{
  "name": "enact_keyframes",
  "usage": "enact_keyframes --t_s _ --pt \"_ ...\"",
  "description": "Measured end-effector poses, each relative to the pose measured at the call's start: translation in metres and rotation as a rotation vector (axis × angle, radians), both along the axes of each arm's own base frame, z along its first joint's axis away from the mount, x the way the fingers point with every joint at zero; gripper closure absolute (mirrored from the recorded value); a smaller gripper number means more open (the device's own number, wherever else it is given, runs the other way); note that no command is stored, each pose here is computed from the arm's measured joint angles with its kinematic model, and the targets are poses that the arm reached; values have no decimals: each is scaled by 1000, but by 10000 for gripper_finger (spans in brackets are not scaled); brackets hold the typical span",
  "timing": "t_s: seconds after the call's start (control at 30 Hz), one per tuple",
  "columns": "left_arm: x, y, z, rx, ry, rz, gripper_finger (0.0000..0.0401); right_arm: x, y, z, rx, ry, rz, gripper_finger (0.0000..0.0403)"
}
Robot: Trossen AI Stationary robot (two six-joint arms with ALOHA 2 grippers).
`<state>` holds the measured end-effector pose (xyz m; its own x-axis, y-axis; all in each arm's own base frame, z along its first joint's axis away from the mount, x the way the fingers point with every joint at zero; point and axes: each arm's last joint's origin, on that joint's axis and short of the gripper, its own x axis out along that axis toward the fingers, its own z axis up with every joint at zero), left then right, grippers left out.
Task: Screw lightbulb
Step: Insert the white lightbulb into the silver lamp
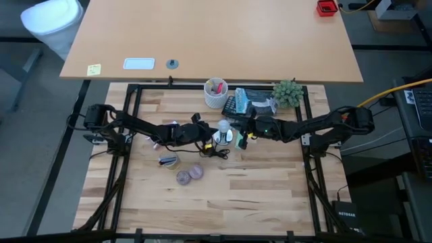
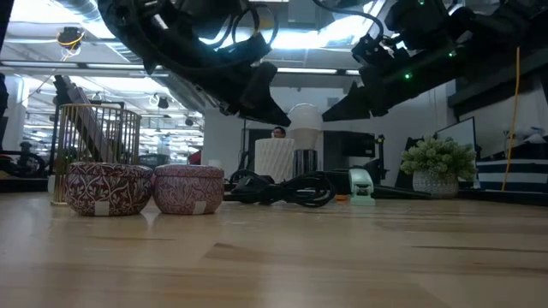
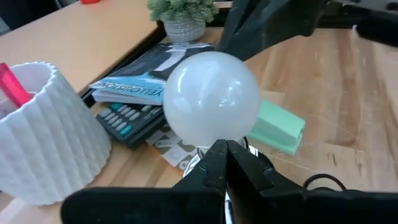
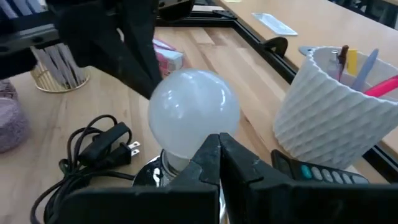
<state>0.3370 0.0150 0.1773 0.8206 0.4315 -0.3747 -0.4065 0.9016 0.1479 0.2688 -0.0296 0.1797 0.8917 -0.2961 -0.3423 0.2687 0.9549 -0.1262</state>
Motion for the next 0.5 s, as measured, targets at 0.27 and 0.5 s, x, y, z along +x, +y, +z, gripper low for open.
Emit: enact_keyframes --t_s 0.27,0.5 --pt "-1 3 -1 23 7 59 401 1 4 0 36 -5 100 400" --pt "-3 6 -3 -7 13 110 401 1 5 -1 59 -3 161 400"
